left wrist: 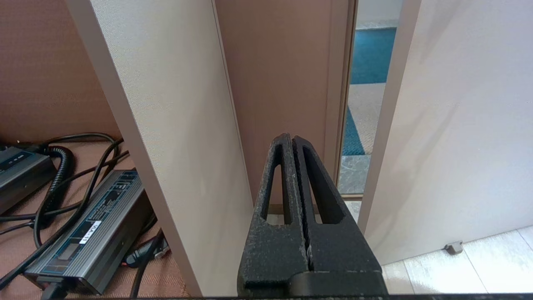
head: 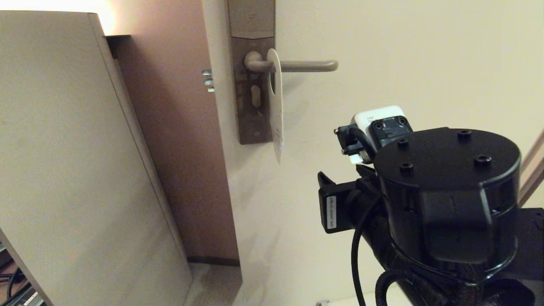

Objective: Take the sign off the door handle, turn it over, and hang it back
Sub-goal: Hang the sign back with the other side facing out

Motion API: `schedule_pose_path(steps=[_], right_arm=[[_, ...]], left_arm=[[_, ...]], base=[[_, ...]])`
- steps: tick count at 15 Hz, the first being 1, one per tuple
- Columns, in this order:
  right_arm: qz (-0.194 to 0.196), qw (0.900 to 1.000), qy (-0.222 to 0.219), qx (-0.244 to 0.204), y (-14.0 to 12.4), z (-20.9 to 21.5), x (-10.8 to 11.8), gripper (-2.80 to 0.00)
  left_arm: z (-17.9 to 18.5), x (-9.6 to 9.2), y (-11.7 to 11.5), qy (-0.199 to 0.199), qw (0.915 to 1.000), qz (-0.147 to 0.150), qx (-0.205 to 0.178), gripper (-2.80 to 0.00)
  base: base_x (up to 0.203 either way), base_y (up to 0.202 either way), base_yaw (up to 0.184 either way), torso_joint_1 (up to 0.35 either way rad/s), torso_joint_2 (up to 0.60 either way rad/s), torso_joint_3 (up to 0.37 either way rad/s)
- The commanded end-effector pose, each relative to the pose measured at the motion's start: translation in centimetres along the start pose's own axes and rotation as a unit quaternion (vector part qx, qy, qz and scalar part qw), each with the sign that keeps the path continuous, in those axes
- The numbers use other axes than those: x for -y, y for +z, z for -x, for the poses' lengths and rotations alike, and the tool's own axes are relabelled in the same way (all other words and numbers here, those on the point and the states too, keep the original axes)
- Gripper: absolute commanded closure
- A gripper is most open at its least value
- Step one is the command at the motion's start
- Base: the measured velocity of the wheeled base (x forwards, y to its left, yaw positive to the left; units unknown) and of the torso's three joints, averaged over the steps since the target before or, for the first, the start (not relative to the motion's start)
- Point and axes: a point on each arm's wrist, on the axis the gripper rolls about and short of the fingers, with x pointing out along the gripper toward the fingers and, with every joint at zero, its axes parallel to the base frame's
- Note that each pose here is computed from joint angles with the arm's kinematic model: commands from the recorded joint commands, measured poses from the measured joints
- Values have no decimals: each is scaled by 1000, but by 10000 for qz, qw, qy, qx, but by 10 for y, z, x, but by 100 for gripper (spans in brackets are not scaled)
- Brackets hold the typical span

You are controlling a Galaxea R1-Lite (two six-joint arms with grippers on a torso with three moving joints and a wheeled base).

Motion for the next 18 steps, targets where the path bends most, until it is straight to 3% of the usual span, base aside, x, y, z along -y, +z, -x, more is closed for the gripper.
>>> schedule_pose_path(steps=[1,6,11,13,18], right_arm=[[-17,10000,-23,14,1,0,-1,0],[-106,9999,-122,52,7,-9,-2,0],[-253,9995,-137,146,16,-21,-18,0],[-439,9985,-103,316,22,-28,-29,0],[-485,9960,-55,743,31,-41,-49,0]], left_arm=[[0,0,0,4,10000,-1,2,0],[0,0,0,4,10000,-1,2,0],[0,0,0,4,10000,-1,2,0],[0,0,0,-3,10000,-1,3,0],[0,0,0,3,10000,-1,2,0]], base=[[0,0,0,0,0,0],[0,0,0,0,0,0],[0,0,0,0,0,0],[0,0,0,0,0,0],[0,0,0,0,0,0]])
